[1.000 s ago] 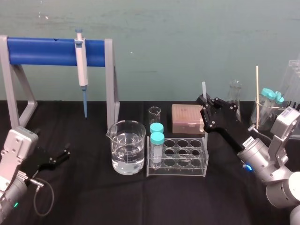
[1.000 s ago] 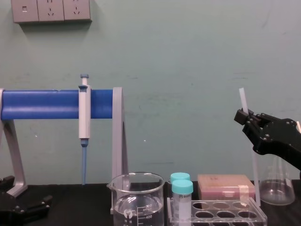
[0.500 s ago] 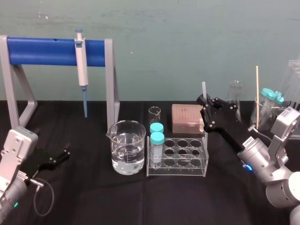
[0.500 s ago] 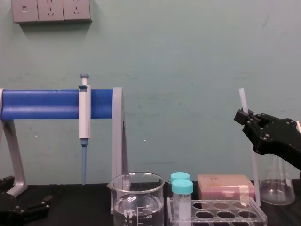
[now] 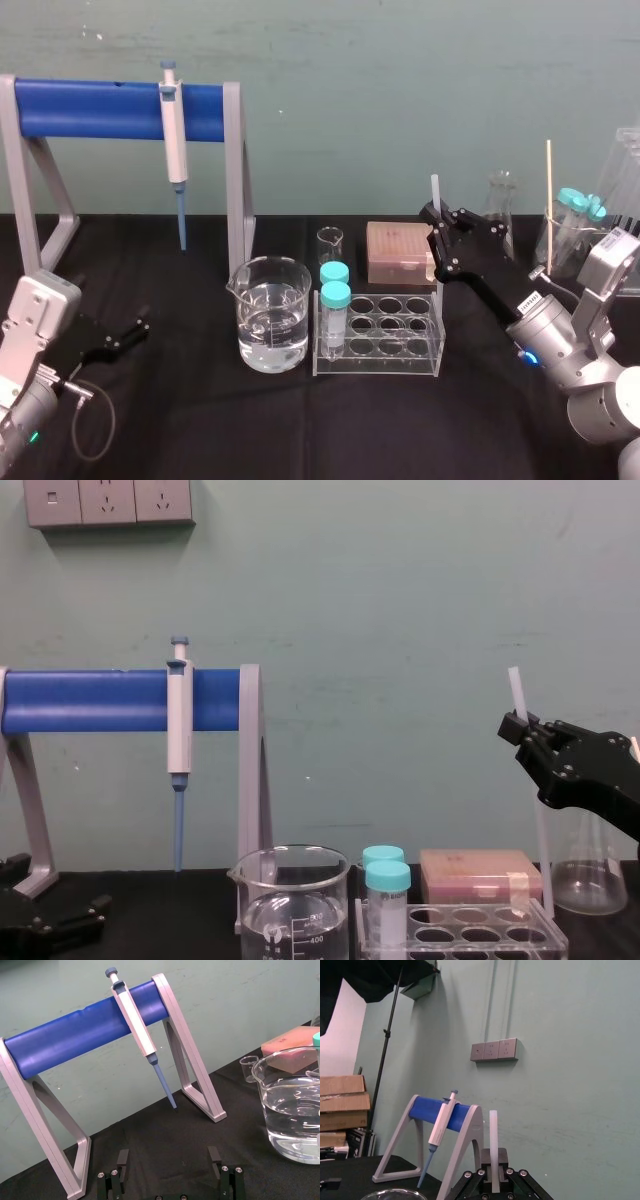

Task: Pick up the stirring rod with one hand, then place it down.

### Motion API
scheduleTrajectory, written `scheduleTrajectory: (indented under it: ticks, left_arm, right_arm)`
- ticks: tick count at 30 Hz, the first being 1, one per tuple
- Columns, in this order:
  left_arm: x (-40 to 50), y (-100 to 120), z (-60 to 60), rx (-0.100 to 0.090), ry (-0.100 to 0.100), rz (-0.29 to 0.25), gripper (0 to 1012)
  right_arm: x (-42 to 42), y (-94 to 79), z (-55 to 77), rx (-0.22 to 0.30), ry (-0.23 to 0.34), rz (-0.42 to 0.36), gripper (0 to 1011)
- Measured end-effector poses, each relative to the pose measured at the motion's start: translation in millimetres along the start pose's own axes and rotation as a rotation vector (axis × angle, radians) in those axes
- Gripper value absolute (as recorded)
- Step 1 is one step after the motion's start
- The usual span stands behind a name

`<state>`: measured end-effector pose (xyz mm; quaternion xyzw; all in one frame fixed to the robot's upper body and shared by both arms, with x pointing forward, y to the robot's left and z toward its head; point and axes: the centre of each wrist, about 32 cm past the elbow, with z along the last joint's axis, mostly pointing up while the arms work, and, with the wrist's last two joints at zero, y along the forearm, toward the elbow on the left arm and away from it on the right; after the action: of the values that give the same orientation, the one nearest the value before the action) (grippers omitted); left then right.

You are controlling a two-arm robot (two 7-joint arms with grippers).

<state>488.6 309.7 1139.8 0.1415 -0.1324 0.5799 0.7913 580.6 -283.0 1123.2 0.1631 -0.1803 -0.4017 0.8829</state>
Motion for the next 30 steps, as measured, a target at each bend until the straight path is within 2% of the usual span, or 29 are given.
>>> scheduleTrajectory:
  ticks: [30]
  left_arm:
    - [0.0, 0.0, 0.0, 0.000, 0.000, 0.000, 1000]
  right_arm:
    - [0.0, 0.0, 0.0, 0.000, 0.000, 0.000, 72]
